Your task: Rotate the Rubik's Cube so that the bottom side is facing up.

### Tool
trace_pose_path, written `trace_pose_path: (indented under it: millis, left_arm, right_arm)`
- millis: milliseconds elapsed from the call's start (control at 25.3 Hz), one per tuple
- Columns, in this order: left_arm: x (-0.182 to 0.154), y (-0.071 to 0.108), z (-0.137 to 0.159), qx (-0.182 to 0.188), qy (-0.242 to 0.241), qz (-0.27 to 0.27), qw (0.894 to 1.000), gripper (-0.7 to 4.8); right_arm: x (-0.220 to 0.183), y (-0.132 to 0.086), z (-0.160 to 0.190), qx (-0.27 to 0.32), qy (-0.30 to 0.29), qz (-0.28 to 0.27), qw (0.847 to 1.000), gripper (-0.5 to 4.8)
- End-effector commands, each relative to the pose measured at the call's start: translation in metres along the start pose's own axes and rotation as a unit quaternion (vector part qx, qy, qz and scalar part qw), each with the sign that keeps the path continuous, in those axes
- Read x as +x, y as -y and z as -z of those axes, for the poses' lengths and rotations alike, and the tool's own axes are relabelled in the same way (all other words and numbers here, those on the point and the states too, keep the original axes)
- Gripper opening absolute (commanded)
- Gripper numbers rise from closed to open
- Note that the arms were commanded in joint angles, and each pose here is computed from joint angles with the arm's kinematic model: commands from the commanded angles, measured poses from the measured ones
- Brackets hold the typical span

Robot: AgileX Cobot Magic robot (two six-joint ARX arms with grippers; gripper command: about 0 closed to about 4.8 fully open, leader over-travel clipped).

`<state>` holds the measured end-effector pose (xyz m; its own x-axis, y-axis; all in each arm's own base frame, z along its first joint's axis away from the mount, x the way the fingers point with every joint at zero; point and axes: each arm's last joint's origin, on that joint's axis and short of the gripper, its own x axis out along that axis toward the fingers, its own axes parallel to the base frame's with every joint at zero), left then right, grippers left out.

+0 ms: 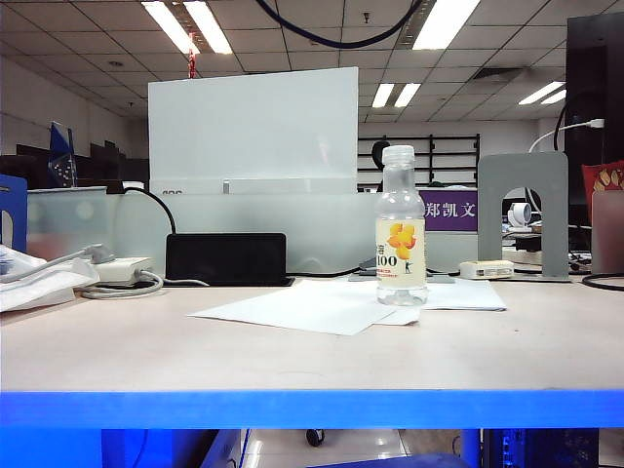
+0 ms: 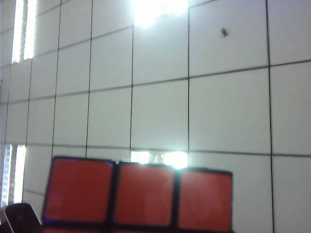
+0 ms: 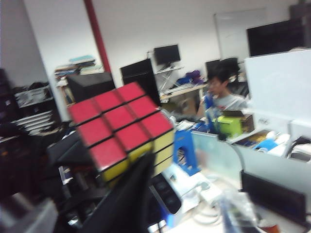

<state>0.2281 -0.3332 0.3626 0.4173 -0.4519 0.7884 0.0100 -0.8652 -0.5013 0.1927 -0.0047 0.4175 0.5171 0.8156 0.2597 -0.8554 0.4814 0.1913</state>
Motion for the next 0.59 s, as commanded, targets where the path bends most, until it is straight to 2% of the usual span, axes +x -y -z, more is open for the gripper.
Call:
trace_pose_path:
  millis: [40, 119, 237, 593]
  left_arm:
    - [0.002, 0.007, 0.005, -0.006, -0.019, 0.022, 1.0, 2.09]
    - [0.002, 0.006, 0.007, -0.008, -0.02, 0.021, 1.0, 2.09]
    - [0.002, 0.006, 0.015, -0.015, -0.026, 0.022, 0.999, 2.09]
    - [0.007, 0.02, 0.025, -0.015, -0.069, 0.021, 0.997, 2.09]
  right_arm:
    - [0.006, -0.01, -0.006, 0.001, 0.004, -0.037, 0.999, 4.46]
    - [0.011, -0.013, -0.004, 0.006, -0.002, -0.057, 0.998, 4.47]
    - [0.02, -0.014, -0.004, 0.013, -0.004, -0.077, 0.997, 4.79]
    - [0.03, -0.004, -0.016, 0.003, -0.015, -0.092, 0.996, 4.79]
